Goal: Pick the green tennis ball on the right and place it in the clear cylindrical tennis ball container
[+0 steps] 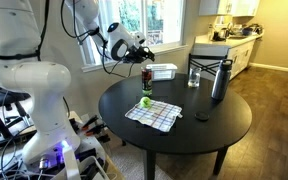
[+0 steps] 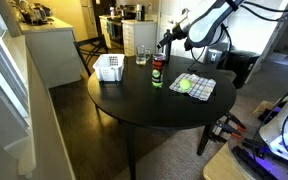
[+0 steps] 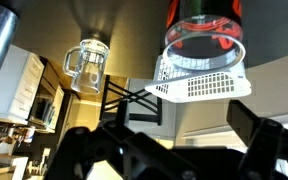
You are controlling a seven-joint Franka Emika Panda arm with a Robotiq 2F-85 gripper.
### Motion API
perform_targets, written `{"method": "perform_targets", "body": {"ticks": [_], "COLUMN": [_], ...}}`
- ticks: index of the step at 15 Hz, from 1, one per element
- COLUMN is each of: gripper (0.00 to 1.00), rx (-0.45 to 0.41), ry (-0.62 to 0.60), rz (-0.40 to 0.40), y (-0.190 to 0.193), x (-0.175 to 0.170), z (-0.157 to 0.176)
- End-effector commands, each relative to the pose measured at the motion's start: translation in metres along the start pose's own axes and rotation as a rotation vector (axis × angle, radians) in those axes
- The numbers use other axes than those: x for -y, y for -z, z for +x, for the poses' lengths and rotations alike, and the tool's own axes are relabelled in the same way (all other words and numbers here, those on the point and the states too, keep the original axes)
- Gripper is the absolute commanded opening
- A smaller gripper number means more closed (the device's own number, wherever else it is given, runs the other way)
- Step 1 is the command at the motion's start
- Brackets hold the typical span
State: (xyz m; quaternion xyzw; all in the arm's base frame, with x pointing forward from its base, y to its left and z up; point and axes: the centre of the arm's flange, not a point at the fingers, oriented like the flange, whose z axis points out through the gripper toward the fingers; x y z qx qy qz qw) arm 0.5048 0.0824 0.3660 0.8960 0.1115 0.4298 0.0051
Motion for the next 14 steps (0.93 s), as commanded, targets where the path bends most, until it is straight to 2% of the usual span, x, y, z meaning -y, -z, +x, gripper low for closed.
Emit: {"method": "perform_targets", "body": {"ticks": [1, 2, 14], "gripper": [1.00, 1.00, 1.00], "rx": [-0.002, 0.013, 0.019], "ry": [0.014, 0.000, -0.002], "rz": [-0.002, 0.001, -0.003], "y": [0.001, 0.000, 0.000], "x": [0.003, 0.000, -0.002], "z": [-0.047, -0.007, -0.010]}}
